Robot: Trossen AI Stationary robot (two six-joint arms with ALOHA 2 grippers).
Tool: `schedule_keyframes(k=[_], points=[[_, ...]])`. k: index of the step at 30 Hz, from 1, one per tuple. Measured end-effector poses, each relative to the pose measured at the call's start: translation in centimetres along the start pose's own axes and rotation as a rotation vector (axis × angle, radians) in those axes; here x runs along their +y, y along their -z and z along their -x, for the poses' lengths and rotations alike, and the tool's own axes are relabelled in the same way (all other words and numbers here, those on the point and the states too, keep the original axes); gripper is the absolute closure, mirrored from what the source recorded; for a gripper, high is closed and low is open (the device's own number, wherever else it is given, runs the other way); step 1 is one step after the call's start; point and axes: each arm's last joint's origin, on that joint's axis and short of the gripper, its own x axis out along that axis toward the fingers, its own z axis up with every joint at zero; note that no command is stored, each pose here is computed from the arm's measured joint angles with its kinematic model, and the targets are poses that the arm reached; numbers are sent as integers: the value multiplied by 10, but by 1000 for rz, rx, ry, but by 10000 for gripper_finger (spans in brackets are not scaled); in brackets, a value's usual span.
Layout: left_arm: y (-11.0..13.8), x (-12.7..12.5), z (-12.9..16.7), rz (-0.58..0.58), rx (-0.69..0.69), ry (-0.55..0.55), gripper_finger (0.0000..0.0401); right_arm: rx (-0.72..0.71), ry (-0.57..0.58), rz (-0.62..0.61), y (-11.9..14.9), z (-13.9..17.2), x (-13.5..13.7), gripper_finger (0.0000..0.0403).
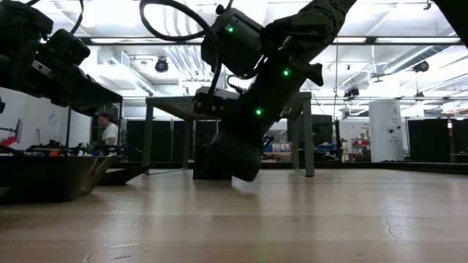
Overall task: Pick & Place Mini shaped plates
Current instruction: Stack the black square plate on top of the other black square plate on the shelf
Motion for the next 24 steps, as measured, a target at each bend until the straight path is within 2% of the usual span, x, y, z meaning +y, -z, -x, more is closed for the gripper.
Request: schedule_keyframes(k=[5, 19, 24], points=[[0, 0, 0, 0, 0, 0, 401, -3, -11, 12, 0, 2, 4, 394], [0, 0, 0, 0, 0, 0, 401, -86, -46, 77, -12, 36, 22, 395], [0, 0, 0, 0, 0, 0, 401, -86, -44, 130, -11, 34, 23, 391]])
